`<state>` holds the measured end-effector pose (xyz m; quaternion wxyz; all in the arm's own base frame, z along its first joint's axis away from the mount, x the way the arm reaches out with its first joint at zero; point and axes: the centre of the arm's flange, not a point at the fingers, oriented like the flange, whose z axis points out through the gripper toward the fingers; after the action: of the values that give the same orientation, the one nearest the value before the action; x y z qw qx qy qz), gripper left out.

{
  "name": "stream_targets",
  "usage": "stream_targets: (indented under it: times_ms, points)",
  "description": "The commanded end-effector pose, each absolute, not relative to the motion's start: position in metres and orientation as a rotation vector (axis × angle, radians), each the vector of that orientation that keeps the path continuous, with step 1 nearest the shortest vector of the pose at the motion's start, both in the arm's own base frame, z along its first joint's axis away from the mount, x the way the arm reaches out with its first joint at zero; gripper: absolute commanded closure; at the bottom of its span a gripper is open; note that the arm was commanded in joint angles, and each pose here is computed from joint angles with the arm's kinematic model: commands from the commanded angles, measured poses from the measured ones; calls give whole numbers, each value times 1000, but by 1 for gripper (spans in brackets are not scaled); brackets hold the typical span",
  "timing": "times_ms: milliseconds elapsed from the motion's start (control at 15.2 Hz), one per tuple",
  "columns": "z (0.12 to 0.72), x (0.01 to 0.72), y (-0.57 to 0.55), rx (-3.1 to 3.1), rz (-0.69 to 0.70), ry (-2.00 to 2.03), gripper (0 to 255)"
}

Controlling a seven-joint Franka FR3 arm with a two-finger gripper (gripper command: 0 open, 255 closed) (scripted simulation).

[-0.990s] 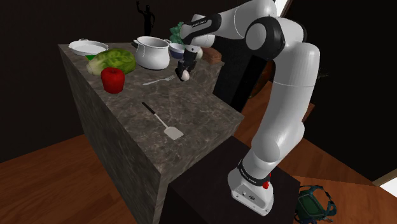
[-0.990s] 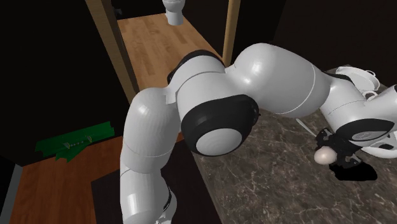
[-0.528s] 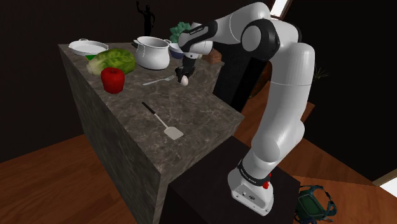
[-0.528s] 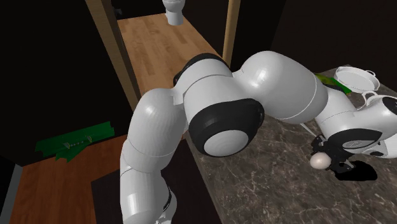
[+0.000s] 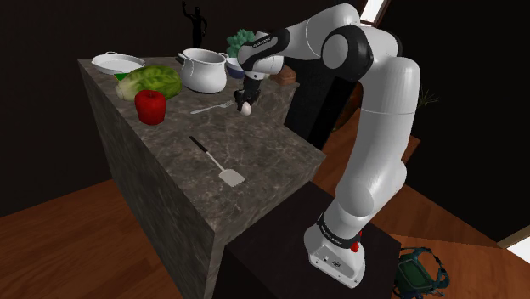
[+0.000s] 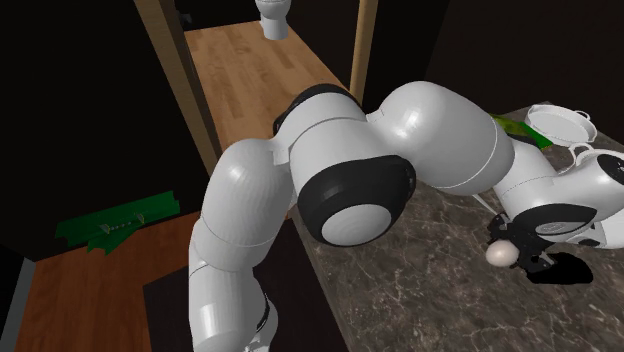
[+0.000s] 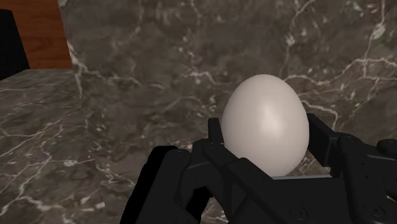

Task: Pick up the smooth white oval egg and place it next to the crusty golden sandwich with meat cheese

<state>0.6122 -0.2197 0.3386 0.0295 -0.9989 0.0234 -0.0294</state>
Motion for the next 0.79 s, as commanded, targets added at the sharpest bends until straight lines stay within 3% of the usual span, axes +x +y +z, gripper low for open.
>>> stream_targets:
  times_ms: [0,330,726]
  points:
    - [339,612,-220,-3080,-91,72,0]
    - [339,612,-220,-3080,-91,72,0]
    - [389,609,-223,-3080,-91,72,0]
